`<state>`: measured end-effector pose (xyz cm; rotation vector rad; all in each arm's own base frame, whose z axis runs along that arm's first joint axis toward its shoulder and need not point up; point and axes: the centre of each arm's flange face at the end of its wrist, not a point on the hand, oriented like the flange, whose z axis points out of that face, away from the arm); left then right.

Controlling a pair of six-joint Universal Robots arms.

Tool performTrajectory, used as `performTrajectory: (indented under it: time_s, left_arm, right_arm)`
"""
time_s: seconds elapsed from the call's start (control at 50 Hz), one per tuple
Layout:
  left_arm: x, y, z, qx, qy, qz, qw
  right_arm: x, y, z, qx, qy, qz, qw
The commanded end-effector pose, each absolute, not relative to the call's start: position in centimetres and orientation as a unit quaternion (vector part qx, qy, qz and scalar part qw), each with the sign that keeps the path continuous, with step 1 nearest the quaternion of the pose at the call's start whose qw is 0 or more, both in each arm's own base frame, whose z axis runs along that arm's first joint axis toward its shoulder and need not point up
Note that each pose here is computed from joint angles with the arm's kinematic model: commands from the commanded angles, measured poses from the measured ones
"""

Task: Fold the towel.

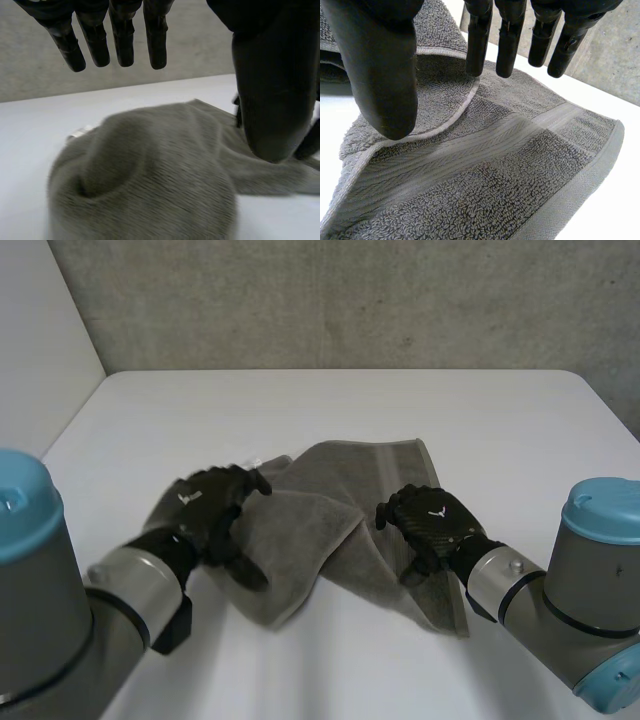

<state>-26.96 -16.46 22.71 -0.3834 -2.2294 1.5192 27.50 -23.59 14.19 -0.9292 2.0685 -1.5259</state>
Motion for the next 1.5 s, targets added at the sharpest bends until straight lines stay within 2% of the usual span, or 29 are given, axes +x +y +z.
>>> performTrajectory:
  time_s: [0.02,0.14,0.38,0.58,0.82,1.1,1.28,1.5]
  left_arm:
    - [-27.6,-15.3,20.9,-0.151,-0.810,0.531,0.196]
    - [-28.1,-15.4,18.3,-0.144,-0.824,0.526,0.155]
    - [-31.1,-14.6,15.5,-0.159,-0.808,0.547,0.150]
    - [-31.8,-16.6,13.4,-0.134,-0.814,0.555,0.104]
    - [-29.1,-21.5,14.2,-0.069,-0.812,0.575,0.065]
    - [-27.0,-25.6,14.3,-0.023,-0.805,0.590,0.051]
    - [-27.3,-25.1,13.7,-0.060,-0.817,0.565,0.094]
    - [-26.5,-24.8,14.0,-0.061,-0.820,0.561,0.102]
  right_arm:
    - [27.5,-23.7,14.2,-0.332,0.740,-0.548,0.202]
    - [27.5,-23.7,14.2,-0.332,0.740,-0.548,0.202]
    - [27.5,-23.7,14.2,-0.341,0.737,-0.550,0.195]
    - [27.4,-24.1,14.2,-0.326,0.746,-0.548,0.190]
    - [27.4,-24.7,15.2,-0.285,0.762,-0.546,0.201]
    - [28.2,-24.7,15.0,-0.289,0.759,-0.546,0.208]
    - [28.8,-25.8,14.2,-0.245,0.776,-0.529,0.241]
    - [30.3,-27.7,12.1,-0.201,0.809,-0.479,0.274]
